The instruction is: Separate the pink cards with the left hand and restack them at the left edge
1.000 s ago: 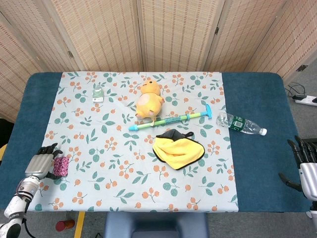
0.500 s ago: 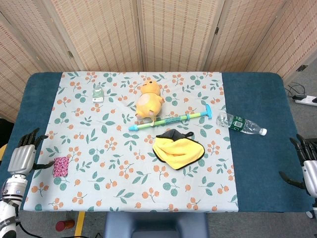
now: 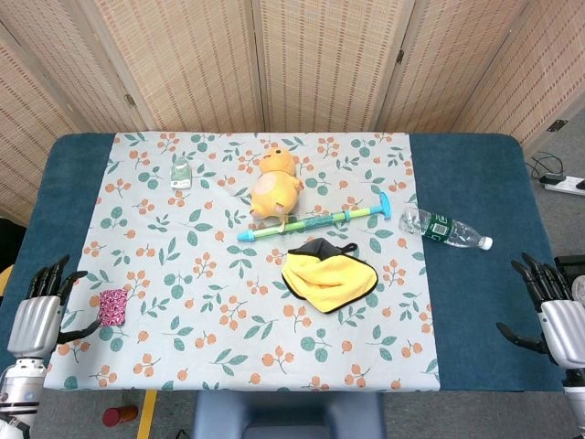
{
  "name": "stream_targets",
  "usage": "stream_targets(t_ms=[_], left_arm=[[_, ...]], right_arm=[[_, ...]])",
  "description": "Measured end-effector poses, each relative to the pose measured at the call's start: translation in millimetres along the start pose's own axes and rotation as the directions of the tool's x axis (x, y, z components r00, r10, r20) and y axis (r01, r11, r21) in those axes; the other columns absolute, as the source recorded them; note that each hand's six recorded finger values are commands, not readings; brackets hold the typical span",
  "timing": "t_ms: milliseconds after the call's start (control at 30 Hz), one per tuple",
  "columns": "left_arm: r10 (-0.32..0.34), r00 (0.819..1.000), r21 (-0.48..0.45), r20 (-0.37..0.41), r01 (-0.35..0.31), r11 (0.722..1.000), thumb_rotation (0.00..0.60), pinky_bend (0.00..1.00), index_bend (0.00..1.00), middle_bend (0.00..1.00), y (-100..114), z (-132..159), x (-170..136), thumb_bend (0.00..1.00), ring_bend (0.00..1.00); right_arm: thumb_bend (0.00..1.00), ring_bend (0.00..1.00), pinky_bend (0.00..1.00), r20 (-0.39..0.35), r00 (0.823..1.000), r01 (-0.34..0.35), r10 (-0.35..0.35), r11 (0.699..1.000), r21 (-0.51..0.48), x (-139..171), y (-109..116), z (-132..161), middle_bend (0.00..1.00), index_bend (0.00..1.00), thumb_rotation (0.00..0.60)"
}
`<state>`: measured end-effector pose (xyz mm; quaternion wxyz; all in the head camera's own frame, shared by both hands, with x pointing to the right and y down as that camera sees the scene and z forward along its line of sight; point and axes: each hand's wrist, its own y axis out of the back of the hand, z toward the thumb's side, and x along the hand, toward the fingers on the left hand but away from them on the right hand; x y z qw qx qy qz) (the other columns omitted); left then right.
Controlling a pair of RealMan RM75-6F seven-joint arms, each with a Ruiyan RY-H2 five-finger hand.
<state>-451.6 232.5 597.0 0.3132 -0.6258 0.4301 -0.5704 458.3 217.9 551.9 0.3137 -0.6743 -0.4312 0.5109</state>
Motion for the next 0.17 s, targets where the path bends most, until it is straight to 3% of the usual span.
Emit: stream_targets(t_ms=[167], left_arm=[[0.041, 0.999, -0.007, 0.020, -0.041, 0.999, 0.600, 0.00, 0.22, 0.00, 11, 4, -18, 0.18, 0.00]], right_arm=[[0.23, 0.00, 0.00, -0.027, 1.000, -0.012, 0.011, 0.999, -0.030, 1, 1, 5, 0.00, 0.00, 0.600]])
